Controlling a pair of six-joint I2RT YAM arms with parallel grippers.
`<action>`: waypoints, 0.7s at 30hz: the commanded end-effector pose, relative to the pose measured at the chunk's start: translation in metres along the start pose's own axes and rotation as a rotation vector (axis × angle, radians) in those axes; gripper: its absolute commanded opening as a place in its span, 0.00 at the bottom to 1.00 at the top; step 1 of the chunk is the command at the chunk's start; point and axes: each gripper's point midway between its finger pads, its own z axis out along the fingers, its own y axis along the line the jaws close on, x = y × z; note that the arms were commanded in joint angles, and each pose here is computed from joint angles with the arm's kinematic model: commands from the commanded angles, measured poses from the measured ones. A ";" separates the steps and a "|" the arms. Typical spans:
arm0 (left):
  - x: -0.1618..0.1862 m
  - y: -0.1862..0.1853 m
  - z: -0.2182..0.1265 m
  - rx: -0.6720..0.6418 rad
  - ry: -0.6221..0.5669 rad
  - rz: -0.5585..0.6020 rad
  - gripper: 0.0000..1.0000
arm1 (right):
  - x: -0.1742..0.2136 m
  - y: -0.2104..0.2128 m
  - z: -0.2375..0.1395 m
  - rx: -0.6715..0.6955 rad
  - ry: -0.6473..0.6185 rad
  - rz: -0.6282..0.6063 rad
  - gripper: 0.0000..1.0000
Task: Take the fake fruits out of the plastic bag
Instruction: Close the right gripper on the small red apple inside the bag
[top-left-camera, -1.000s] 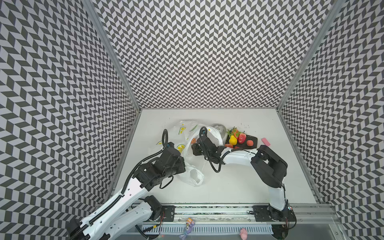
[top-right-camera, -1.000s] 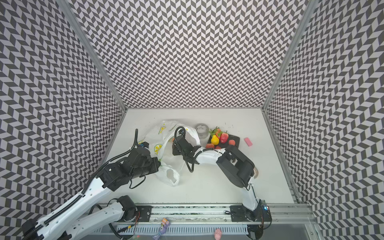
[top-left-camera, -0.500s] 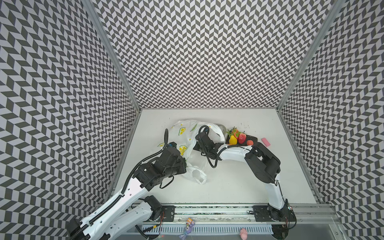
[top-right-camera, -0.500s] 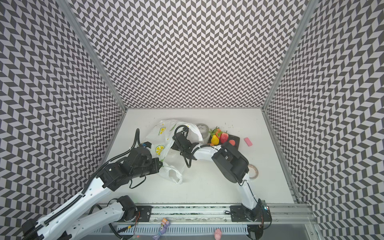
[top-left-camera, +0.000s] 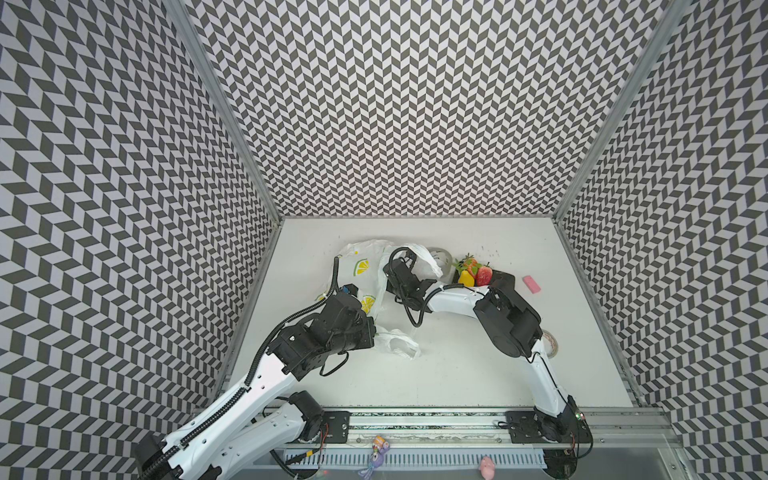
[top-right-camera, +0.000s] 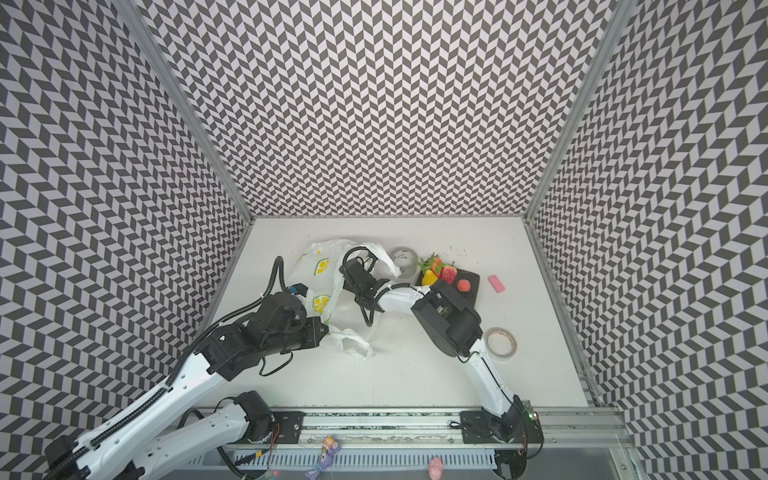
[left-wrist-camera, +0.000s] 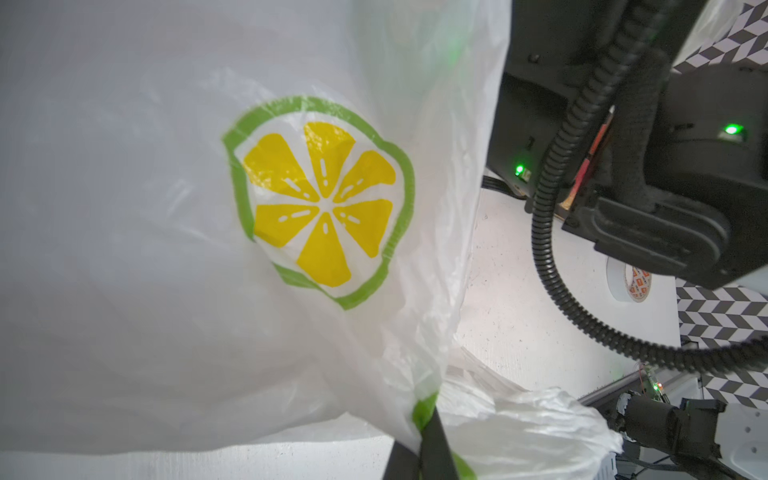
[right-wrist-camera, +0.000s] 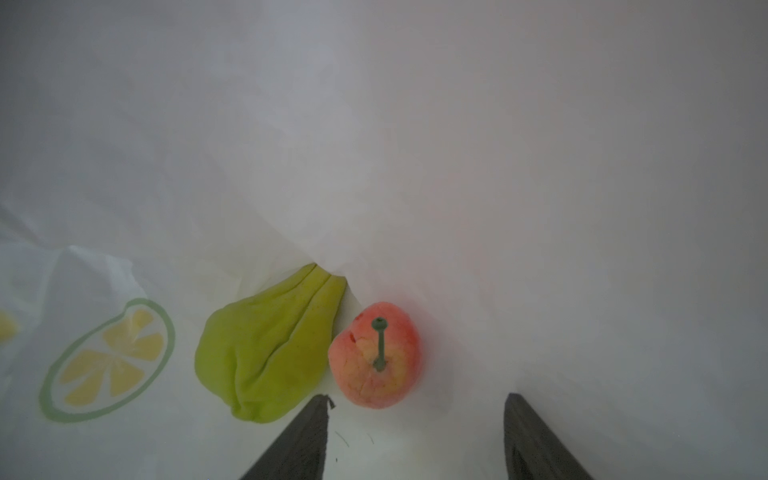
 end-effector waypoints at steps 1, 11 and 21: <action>-0.002 -0.004 0.000 0.020 -0.001 0.022 0.00 | -0.017 0.012 0.008 -0.044 -0.064 0.057 0.63; 0.002 -0.004 0.003 0.022 0.019 0.037 0.00 | -0.027 0.029 0.014 -0.157 -0.099 0.113 0.52; 0.000 -0.005 0.001 0.021 0.014 0.040 0.00 | -0.017 0.025 0.028 -0.158 -0.066 0.115 0.29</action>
